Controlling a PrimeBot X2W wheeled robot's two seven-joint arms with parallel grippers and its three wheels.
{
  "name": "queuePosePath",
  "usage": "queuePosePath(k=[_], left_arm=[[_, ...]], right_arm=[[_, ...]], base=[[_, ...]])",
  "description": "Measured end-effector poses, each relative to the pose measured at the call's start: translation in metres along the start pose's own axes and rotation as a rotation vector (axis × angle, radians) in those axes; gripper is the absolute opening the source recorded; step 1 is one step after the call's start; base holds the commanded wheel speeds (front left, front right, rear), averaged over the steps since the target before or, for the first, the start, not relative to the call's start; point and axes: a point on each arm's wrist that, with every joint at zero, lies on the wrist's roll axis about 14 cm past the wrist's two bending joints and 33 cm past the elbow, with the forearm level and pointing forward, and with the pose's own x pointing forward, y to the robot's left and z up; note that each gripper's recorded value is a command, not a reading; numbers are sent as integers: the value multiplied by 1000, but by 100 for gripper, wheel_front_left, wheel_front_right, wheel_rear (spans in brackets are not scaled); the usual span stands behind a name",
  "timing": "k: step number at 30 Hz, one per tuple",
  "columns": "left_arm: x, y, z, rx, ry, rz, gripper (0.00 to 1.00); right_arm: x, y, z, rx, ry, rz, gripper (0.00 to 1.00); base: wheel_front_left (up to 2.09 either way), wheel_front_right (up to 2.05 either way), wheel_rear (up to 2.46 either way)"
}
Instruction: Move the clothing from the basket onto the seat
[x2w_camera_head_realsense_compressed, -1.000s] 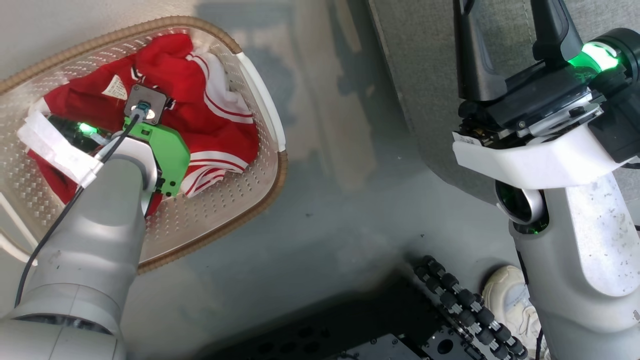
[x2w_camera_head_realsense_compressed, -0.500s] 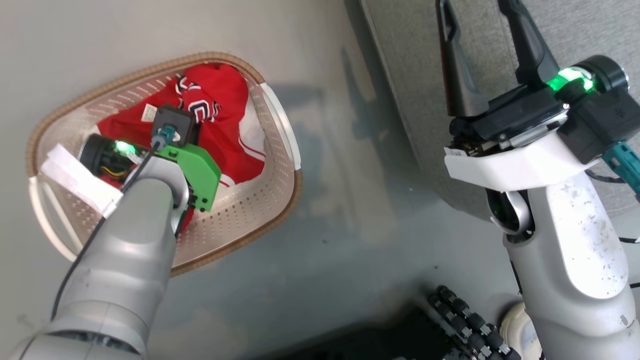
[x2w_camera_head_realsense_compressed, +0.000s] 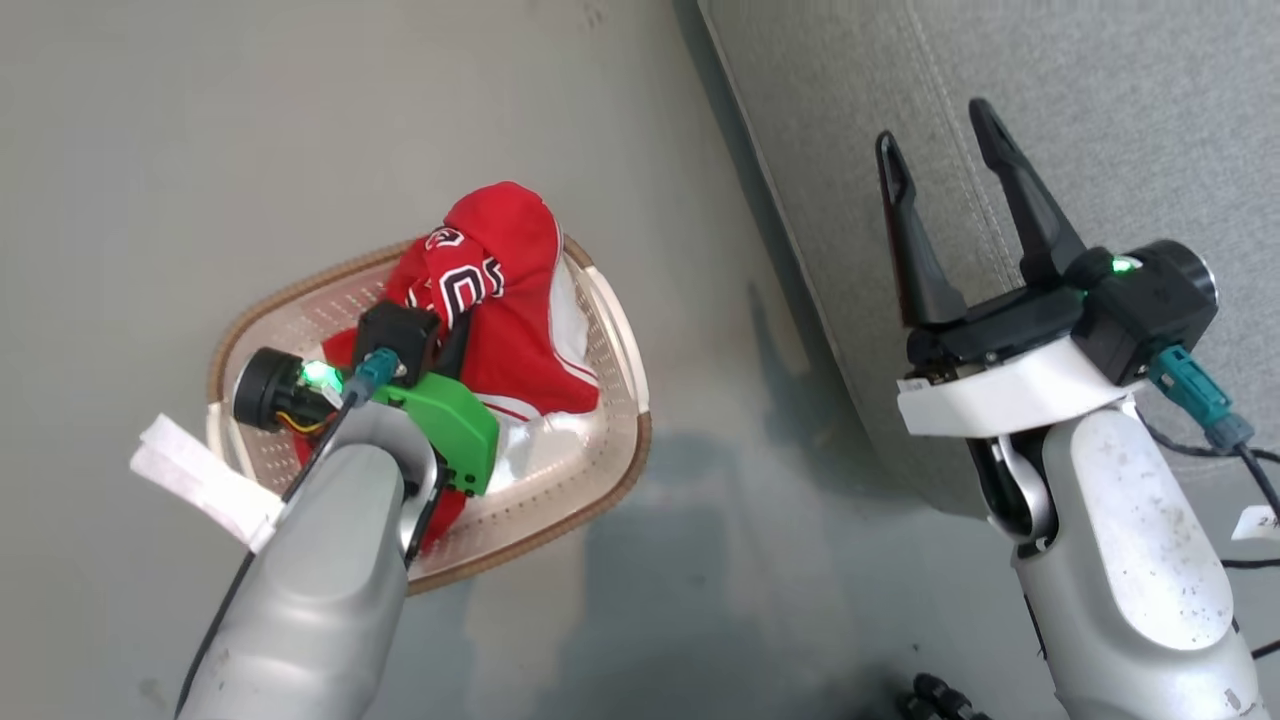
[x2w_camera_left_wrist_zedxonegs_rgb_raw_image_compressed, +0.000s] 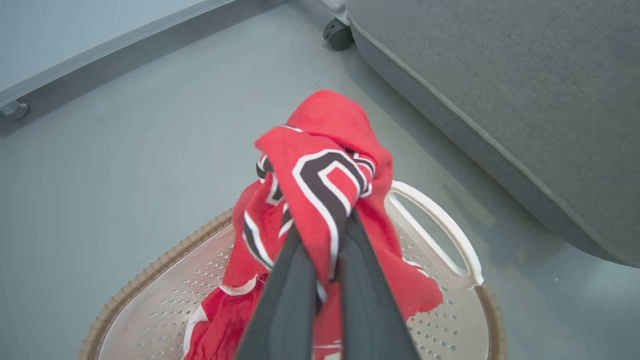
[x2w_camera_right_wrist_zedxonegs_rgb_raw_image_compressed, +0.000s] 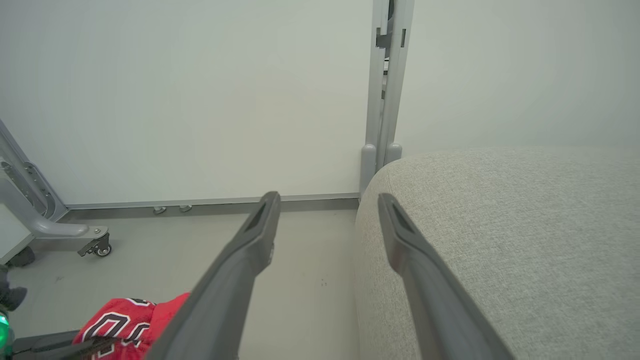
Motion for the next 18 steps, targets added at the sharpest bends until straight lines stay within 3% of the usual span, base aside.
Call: queuePosePath(k=[18], left_arm=[[-106, -17, 158, 89, -485, 70, 0]], right_arm=[[-44, 35, 59, 38, -82, 49, 100]], base=[[0, 0, 0]])
